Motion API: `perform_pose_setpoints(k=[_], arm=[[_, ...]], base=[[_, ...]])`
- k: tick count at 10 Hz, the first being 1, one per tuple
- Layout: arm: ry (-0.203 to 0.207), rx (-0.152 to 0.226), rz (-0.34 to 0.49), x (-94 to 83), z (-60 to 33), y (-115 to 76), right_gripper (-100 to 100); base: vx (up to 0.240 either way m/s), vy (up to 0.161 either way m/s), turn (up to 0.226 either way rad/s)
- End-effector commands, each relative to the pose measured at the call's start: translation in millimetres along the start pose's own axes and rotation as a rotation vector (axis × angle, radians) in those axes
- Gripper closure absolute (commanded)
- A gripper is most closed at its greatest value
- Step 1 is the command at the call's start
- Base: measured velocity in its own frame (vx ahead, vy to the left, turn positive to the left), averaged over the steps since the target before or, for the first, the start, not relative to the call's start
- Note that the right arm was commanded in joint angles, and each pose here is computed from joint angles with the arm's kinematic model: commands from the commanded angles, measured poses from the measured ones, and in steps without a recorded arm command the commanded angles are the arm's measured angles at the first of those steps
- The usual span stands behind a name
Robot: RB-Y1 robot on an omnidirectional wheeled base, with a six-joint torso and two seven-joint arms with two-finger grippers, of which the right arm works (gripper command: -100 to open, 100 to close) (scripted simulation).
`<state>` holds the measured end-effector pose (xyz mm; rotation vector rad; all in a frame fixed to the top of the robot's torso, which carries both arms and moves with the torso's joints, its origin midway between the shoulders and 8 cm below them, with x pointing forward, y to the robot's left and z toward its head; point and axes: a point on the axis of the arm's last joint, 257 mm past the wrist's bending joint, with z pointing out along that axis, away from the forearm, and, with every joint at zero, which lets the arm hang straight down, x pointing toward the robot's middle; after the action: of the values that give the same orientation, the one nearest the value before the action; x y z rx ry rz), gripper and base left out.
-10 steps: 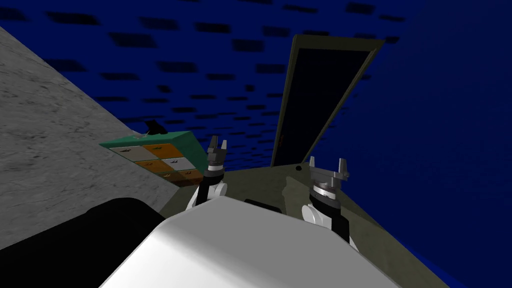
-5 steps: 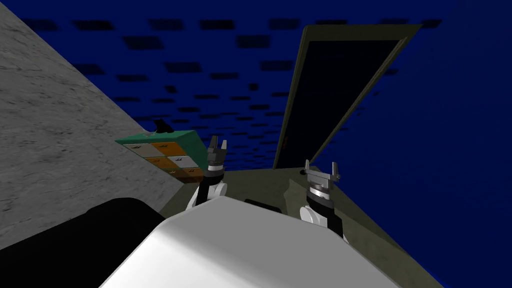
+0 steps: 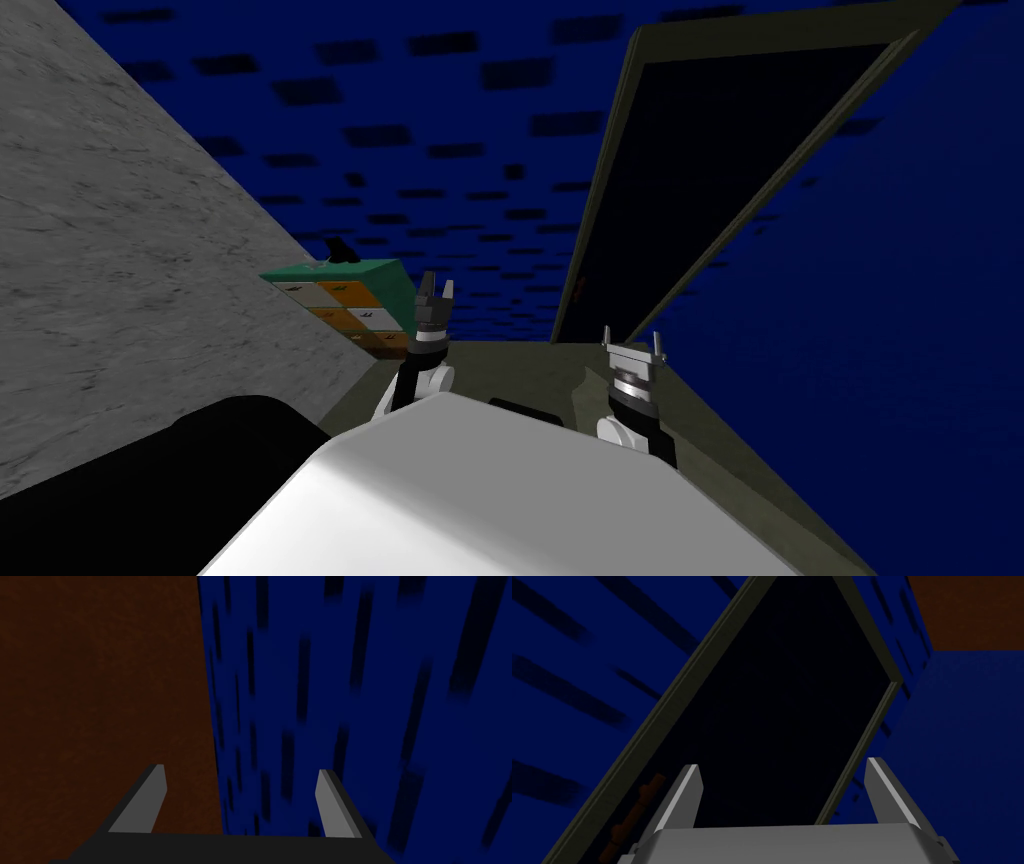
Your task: Pull the door open
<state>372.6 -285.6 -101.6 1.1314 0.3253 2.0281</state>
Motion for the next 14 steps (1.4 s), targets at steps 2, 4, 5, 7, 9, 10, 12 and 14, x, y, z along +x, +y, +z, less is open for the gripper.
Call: perform_pose_setpoints(k=[2, 4, 5, 7, 9, 10, 12, 14], arm=[[-0.036, 0.028, 0.083, -17.0, -10.5, -13.1, -100], [-0.066, 0.048, 0.141, -30.6, -19.5, -21.9, -100], [-0.083, 0.057, 0.17, -37.7, -24.4, -26.1, -100], [-0.117, 0.074, 0.225, -52.2, -34.6, -33.9, -100], [-0.152, 0.089, 0.276, -66.9, -45.3, -40.6, -100], [-0.17, 0.095, 0.301, -74.4, -50.8, -43.6, -100], [-0.207, 0.106, 0.347, -89.5, -62.2, -48.7, -100], [-0.207, 0.106, 0.347, -89.5, -62.2, -48.7, -100]], base=[[0.092, -0.045, 0.149], [0.085, -0.042, 0.162], [0.082, -0.049, 0.144], [0.087, -0.047, 0.162], [0.087, -0.069, 0.144], [0.09, -0.064, 0.161], [0.076, -0.049, 0.144], [0.034, -0.024, 0.029]])
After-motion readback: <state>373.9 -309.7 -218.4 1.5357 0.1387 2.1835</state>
